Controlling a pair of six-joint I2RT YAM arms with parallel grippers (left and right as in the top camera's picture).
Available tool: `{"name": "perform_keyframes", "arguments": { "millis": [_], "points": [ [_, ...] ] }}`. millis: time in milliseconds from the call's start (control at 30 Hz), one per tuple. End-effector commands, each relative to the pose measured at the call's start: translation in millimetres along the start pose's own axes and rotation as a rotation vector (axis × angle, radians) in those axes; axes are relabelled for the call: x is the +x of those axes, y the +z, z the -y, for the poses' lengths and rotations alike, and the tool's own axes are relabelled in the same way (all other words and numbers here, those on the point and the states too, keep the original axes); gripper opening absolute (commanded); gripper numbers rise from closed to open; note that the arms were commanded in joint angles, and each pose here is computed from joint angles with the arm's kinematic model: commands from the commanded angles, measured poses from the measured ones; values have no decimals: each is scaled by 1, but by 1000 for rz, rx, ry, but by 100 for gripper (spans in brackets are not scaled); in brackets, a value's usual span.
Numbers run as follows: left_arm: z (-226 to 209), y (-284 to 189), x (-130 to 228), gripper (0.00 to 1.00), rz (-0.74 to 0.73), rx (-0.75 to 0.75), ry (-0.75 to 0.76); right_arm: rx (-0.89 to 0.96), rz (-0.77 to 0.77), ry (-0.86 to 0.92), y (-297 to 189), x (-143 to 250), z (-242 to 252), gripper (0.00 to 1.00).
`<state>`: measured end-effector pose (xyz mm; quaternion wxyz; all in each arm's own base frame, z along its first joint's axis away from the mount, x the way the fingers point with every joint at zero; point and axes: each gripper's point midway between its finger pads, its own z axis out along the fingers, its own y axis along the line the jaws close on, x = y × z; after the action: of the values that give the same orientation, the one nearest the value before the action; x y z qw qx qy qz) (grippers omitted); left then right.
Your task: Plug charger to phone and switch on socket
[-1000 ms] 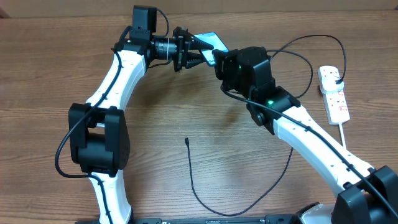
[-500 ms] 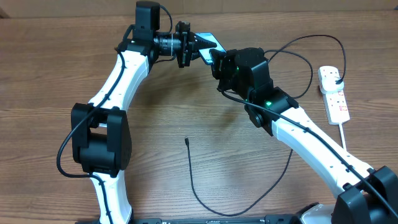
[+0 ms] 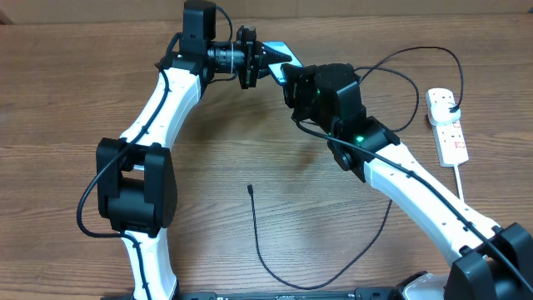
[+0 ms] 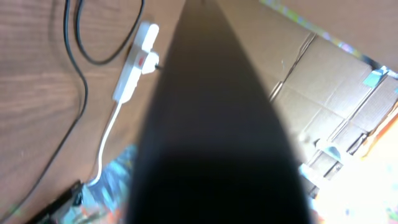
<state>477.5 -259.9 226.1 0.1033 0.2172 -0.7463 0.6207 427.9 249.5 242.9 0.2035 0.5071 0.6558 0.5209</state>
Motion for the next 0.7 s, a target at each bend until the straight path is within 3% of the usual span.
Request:
{"name": "perform_keyframes", "arguments": {
  "millis": [0,200,400,667],
  "points": [
    [7,-10,-8,4,31,16,85,-57,-35,-27,-12,13,-24,15],
    [8,-17,-9,4,23,22,180,-49,-32,-37,-12,12,-22,30],
    [9,-27,-11,4,18,33,296,-23,-12,-50,-12,7,-16,32],
    [6,-34,-13,4,16,34,363,-20,25,-225,-12,-11,-18,53]
  ]
}}
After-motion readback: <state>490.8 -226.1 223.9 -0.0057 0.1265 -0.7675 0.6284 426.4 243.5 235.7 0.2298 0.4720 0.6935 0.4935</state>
